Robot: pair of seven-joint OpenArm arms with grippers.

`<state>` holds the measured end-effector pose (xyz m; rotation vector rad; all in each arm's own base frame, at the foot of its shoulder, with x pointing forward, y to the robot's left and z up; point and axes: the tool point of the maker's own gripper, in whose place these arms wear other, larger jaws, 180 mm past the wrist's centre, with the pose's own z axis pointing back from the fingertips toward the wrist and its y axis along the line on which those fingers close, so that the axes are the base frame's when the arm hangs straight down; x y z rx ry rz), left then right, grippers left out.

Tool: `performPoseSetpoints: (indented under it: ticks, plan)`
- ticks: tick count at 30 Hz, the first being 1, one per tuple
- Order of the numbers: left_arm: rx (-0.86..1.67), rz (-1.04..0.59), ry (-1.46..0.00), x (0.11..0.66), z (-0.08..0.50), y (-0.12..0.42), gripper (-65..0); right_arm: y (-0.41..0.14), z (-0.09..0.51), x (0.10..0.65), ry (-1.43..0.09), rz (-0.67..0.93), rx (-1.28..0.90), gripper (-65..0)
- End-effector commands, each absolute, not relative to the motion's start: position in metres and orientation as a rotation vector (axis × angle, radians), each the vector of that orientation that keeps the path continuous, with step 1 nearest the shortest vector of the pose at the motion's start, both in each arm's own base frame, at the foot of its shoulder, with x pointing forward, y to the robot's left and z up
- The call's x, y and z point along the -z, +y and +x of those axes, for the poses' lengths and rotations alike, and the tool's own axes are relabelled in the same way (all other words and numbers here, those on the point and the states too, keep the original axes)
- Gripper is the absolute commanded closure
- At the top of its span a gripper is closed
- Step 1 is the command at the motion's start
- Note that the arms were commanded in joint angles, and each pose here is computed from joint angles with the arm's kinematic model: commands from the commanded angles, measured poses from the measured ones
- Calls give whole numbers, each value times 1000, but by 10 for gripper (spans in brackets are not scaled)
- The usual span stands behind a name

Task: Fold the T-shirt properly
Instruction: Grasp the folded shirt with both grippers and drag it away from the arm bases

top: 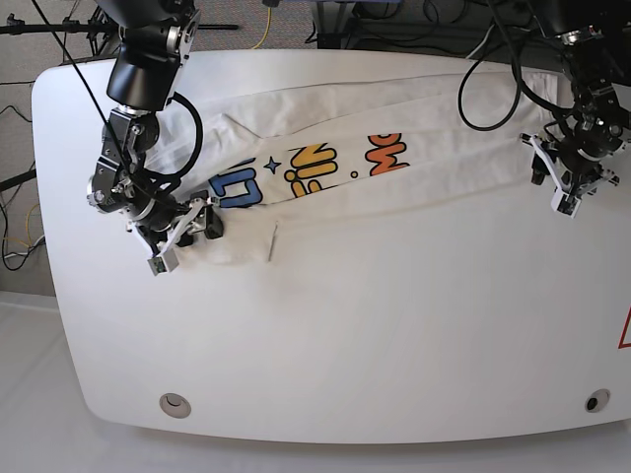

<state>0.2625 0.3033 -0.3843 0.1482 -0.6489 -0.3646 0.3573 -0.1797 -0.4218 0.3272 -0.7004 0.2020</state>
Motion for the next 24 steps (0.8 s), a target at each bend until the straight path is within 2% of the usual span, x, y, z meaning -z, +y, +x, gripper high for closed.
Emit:
performPoseSetpoints:
  ticks: [1, 12, 20, 24]
  plan:
    - [393, 203, -676, 373, 266, 312, -243, -184, 351, 427, -661, 301, -214, -397]
    - [401, 205, -659, 382, 260, 313, -235, -174, 343, 443, -619, 333, -224, -454]
    - [404, 197, -659, 384, 259, 311, -236, -168, 334, 466, -564, 378, -196, -456]
    - [406, 195, -662, 383, 259, 310, -234, -170, 335, 466, -564, 385, -184, -425]
